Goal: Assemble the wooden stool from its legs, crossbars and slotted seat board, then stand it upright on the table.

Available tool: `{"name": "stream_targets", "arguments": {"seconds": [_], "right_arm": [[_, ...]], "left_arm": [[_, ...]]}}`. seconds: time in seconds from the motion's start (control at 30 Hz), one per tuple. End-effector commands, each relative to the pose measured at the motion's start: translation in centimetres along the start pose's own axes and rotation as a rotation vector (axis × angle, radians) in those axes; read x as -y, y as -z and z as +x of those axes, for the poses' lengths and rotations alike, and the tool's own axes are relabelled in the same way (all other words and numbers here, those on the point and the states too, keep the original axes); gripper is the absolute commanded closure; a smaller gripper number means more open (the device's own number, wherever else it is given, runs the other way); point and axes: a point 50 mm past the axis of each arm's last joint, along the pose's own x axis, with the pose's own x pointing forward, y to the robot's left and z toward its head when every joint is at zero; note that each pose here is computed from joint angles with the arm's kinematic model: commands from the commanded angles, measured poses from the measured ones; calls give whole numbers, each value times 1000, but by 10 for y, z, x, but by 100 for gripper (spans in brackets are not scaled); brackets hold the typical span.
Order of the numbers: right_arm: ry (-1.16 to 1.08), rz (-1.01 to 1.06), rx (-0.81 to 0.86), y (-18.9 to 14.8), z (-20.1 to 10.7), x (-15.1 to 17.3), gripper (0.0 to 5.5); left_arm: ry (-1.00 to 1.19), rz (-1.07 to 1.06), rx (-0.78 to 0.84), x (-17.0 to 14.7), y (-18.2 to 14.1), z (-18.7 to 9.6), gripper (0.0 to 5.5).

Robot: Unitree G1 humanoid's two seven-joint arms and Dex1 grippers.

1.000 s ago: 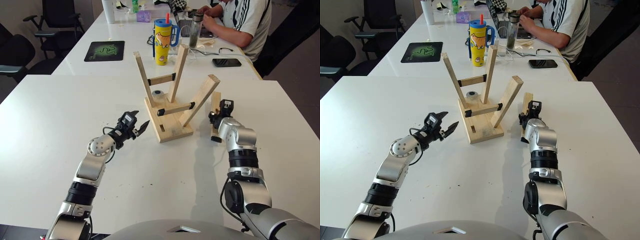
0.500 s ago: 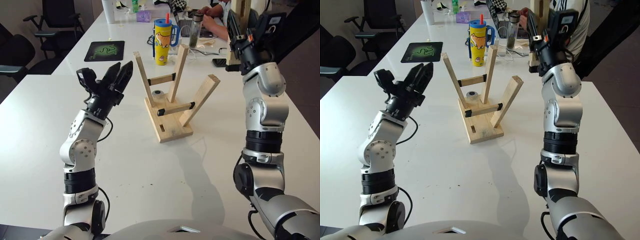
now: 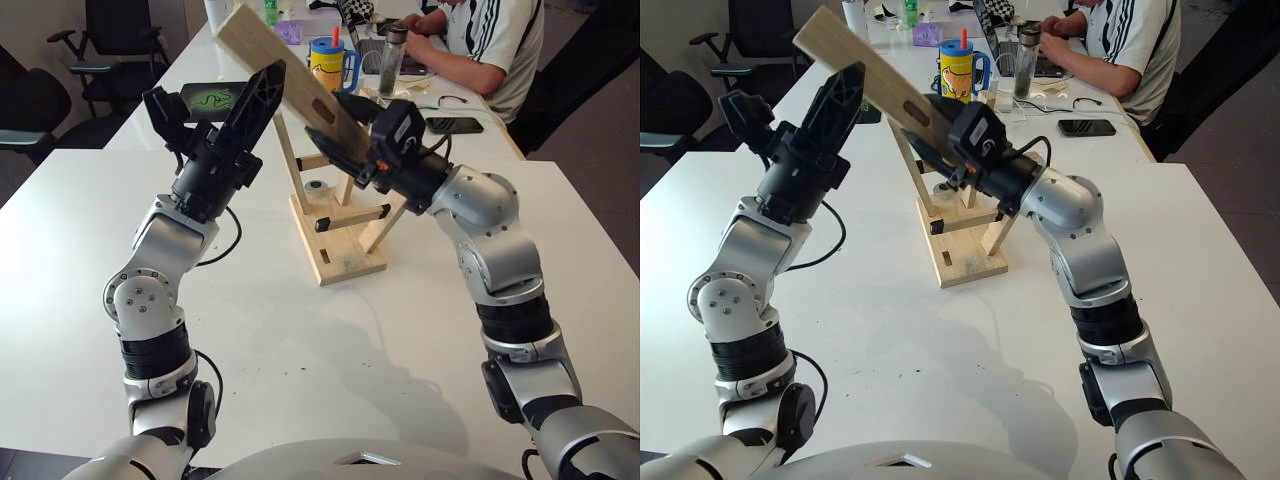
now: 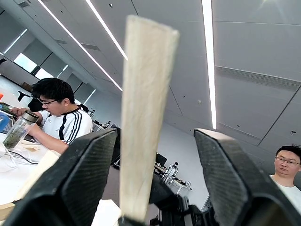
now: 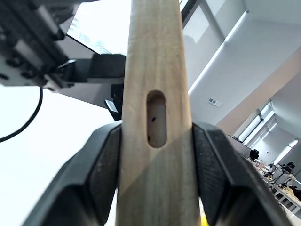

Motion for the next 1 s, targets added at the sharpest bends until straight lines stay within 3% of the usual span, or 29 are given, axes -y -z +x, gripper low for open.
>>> {"name": "stream_targets", "arguments": {"seconds": [0.03, 0.43, 0.83, 1.0], "right_arm": [[-103, -6, -9, 2, -1, -15, 344], [-77, 22, -5, 1, -1, -11, 344], [-56, 29, 1, -3, -2, -4, 344], [-22, 86, 9, -3, -5, 4, 252]], "left_arm": [[14, 13, 7, 5, -4, 3, 245], [-73, 82, -48, -8, 5, -4, 423], [-144, 138, -55, -23, 5, -8, 448], [-233, 158, 6, -37, -4, -10, 448]]}}
